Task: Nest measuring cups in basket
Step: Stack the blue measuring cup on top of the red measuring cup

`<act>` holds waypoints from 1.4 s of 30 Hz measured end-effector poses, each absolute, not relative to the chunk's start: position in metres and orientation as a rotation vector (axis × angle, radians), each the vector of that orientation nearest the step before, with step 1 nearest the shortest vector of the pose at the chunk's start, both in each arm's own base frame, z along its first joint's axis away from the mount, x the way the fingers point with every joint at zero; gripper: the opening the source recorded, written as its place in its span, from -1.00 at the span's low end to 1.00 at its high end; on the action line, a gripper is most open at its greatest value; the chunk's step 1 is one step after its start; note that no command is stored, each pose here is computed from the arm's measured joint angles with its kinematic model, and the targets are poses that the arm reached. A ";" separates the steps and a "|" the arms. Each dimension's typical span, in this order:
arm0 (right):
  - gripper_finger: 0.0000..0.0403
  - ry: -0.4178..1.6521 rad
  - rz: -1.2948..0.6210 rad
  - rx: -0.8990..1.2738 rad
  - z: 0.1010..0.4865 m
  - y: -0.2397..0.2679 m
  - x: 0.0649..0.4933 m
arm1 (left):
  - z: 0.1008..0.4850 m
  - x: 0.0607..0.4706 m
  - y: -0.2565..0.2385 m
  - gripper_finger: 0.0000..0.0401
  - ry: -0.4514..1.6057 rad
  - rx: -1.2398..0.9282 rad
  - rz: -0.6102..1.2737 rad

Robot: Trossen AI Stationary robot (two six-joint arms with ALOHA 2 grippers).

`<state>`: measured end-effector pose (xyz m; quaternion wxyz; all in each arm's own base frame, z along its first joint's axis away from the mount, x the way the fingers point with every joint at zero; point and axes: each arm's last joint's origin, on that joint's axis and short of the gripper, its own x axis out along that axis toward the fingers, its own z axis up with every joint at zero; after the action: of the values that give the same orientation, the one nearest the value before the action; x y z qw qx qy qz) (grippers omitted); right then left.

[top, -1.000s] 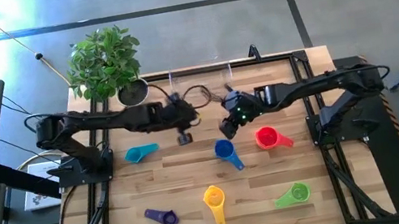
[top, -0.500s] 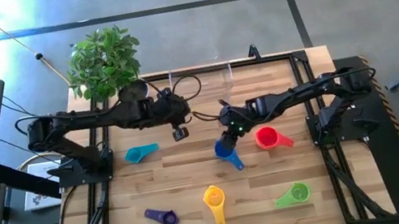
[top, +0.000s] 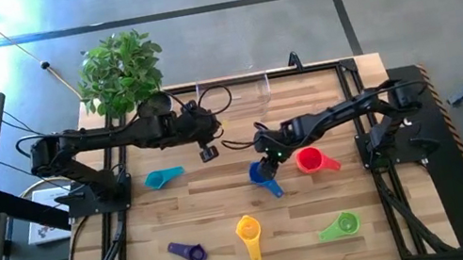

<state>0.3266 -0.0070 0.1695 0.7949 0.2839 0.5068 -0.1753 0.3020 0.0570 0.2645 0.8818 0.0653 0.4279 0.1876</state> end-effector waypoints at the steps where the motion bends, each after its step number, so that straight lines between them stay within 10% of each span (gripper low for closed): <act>1: -0.15 1.104 -0.380 0.608 0.167 -0.007 0.326 | 0.265 0.302 0.057 -0.71 0.890 0.136 0.391; 8: -0.23 1.134 -0.367 0.631 0.158 -0.004 0.329 | 0.265 0.302 0.057 -0.71 0.888 0.135 0.392; 17: -0.95 1.134 -0.346 0.677 0.159 -0.003 0.329 | 0.265 0.302 0.057 -0.71 0.889 0.136 0.392; 42: -0.99 1.176 -0.309 0.475 0.239 -0.006 0.264 | 0.264 0.302 0.057 -0.71 0.897 0.134 0.393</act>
<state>0.2636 -0.0063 0.2385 0.7945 0.2212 0.5470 -0.1439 0.3017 0.0572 0.2640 0.8803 0.0643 0.4305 0.1888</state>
